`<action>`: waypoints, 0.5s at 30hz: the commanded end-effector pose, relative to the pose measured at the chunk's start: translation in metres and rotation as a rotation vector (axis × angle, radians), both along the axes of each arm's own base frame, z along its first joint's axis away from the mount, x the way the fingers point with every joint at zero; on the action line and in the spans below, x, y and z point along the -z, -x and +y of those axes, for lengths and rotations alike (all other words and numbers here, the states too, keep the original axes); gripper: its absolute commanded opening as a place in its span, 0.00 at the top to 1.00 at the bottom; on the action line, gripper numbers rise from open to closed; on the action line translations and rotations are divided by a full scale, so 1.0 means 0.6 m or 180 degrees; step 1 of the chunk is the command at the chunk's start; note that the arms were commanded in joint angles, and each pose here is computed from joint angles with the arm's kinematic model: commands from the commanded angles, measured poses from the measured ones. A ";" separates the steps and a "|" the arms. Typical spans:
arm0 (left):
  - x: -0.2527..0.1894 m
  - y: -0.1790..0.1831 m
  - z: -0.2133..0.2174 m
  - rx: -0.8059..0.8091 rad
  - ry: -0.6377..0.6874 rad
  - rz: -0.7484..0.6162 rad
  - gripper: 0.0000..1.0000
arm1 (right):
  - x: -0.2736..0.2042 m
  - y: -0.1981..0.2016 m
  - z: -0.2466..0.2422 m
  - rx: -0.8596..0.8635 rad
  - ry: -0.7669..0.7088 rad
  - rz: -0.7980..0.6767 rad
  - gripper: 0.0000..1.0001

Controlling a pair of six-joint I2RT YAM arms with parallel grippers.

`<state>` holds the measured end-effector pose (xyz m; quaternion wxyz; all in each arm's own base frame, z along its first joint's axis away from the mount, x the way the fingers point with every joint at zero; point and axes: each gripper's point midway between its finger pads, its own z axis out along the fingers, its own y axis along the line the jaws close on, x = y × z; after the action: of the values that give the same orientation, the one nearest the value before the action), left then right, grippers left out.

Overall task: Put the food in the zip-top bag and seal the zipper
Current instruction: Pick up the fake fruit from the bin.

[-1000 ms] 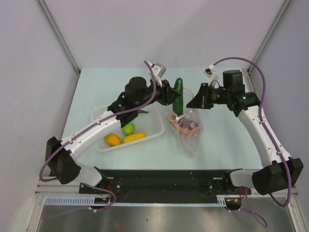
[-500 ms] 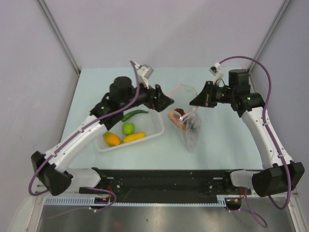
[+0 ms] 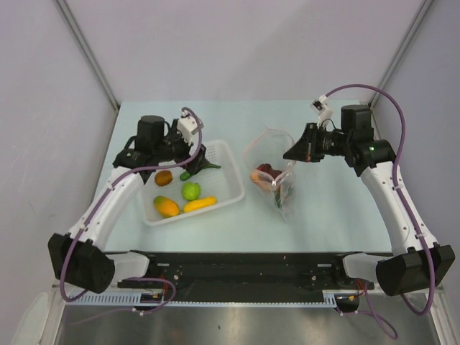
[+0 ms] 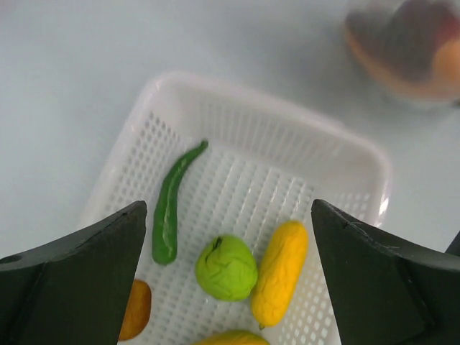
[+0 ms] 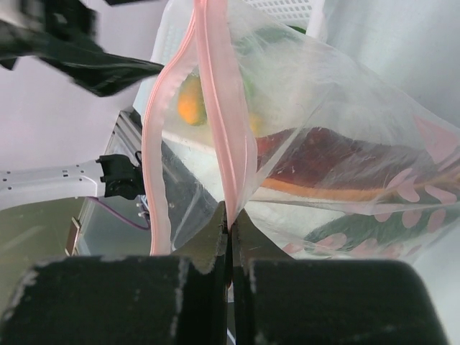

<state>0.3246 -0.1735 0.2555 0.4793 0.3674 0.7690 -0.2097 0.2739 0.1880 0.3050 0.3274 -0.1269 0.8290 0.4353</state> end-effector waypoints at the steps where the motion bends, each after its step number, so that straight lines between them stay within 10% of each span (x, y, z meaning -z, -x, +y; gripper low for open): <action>1: 0.115 0.000 0.046 0.0013 -0.0599 0.0338 0.00 | -0.013 0.000 -0.003 0.0007 0.0030 -0.0167 1.00; 15: 0.319 0.006 0.081 -0.0683 -0.0868 0.1666 0.01 | 0.000 -0.010 -0.005 0.0017 0.0114 -0.0154 1.00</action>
<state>0.3288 -0.1308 0.0802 0.2545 0.3068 0.9061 -0.1417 0.2758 0.1852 0.3005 0.3287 -0.1262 0.8345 0.4238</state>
